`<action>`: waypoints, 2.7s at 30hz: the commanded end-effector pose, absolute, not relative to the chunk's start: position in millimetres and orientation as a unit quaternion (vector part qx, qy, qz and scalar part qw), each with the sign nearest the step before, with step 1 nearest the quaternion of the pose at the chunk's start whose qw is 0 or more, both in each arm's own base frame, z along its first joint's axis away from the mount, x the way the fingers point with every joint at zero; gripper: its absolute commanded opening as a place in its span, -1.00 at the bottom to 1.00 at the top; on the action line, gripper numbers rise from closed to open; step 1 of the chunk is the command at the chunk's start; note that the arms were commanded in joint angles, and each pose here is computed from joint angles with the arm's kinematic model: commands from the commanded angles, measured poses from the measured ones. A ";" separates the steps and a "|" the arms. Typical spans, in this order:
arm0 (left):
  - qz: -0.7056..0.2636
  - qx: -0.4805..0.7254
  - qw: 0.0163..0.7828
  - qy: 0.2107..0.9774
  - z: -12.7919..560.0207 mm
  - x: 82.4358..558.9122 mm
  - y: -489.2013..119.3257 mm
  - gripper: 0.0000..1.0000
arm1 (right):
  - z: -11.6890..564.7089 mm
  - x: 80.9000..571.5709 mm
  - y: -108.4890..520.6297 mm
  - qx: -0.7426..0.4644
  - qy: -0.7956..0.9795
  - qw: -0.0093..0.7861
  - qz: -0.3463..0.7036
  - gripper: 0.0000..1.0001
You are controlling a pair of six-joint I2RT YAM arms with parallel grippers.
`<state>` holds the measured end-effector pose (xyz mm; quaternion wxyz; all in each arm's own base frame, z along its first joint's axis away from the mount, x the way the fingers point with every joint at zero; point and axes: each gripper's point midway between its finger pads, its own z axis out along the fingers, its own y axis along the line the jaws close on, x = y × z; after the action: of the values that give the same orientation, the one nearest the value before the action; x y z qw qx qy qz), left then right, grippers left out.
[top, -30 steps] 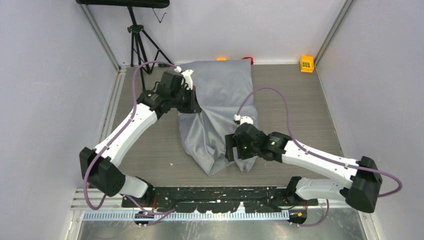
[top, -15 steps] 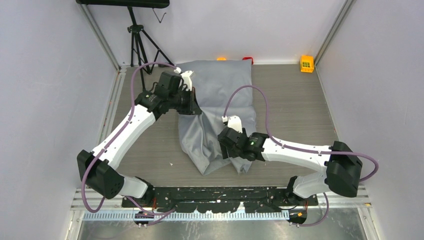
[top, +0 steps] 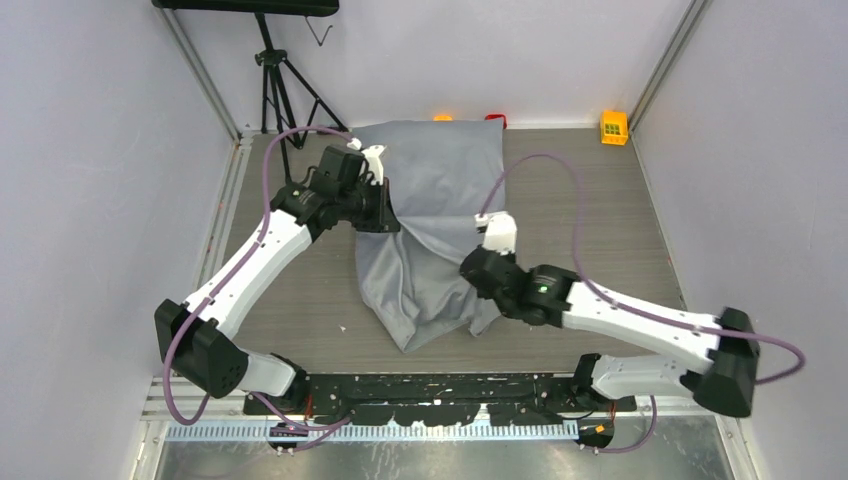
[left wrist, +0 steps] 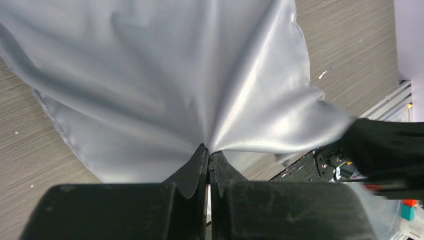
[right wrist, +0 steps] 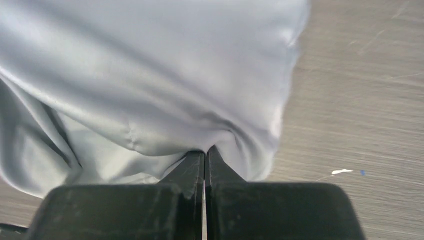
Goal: Remove the pillowcase from the pillow
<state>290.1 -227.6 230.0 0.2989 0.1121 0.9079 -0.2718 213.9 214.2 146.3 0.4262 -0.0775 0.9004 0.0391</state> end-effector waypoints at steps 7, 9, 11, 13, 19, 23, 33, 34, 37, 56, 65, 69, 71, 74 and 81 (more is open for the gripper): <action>-0.189 0.103 0.301 0.929 212.9 282.0 -192.0 -0.81 | 237.7 253.1 116.4 0.098 0.854 0.510 0.031 -1.00; -0.124 0.101 0.315 0.935 215.2 276.7 -174.4 -0.73 | 240.2 259.4 118.1 0.101 0.857 0.503 0.046 -1.00; -0.060 0.134 0.346 0.927 224.7 267.1 -170.1 -0.56 | 240.2 265.4 132.5 0.088 0.864 0.490 0.076 -1.00; -0.038 0.167 0.367 0.914 233.2 254.9 -178.6 -0.35 | 238.7 272.6 145.8 0.078 0.872 0.476 0.088 -1.00; -0.149 0.264 0.405 0.863 243.5 207.8 -235.1 0.36 | 233.9 289.2 178.3 0.063 0.884 0.448 0.117 -1.00; -0.204 0.320 0.383 0.842 222.1 184.0 -259.9 0.60 | 238.1 291.4 188.7 0.070 0.881 0.442 0.152 -1.00; -0.264 0.395 0.330 0.816 171.9 152.5 -300.6 0.80 | 244.3 290.1 198.0 0.083 0.877 0.417 0.224 -1.00; -0.265 0.402 0.323 0.815 165.9 147.9 -303.9 0.87 | 242.7 288.9 199.9 0.082 0.878 0.413 0.229 -1.00; -0.247 0.414 0.320 0.816 149.1 143.1 -310.3 0.90 | 238.4 286.9 200.4 0.085 0.878 0.408 0.235 -1.00; -0.046 0.336 0.351 0.873 101.1 201.9 -286.6 -1.00 | 195.6 256.6 167.5 0.112 0.887 0.396 0.210 -1.00; -0.106 0.296 0.391 0.865 170.7 213.1 -277.2 -1.00 | 187.7 261.7 133.1 0.111 0.894 0.417 0.121 -1.00; -0.170 0.216 0.395 0.877 196.3 241.1 -260.6 -1.00 | 208.7 296.8 129.3 0.112 0.887 0.440 0.084 -1.00; -0.182 0.180 0.396 0.882 203.6 255.2 -252.2 -1.00 | 217.8 318.6 132.5 0.112 0.887 0.442 0.073 -1.00; -0.189 0.136 0.383 0.894 201.6 275.0 -237.7 -1.00 | 217.6 346.1 134.9 0.114 0.892 0.432 0.063 -1.00; -0.202 0.072 0.308 0.927 150.8 291.5 -204.2 -1.00 | 192.6 342.1 143.0 0.045 0.924 0.374 0.067 -0.28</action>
<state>295.6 -214.1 175.5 0.3533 0.0940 0.9119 -0.1867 348.5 143.7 178.8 0.3721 0.0936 0.9219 0.0535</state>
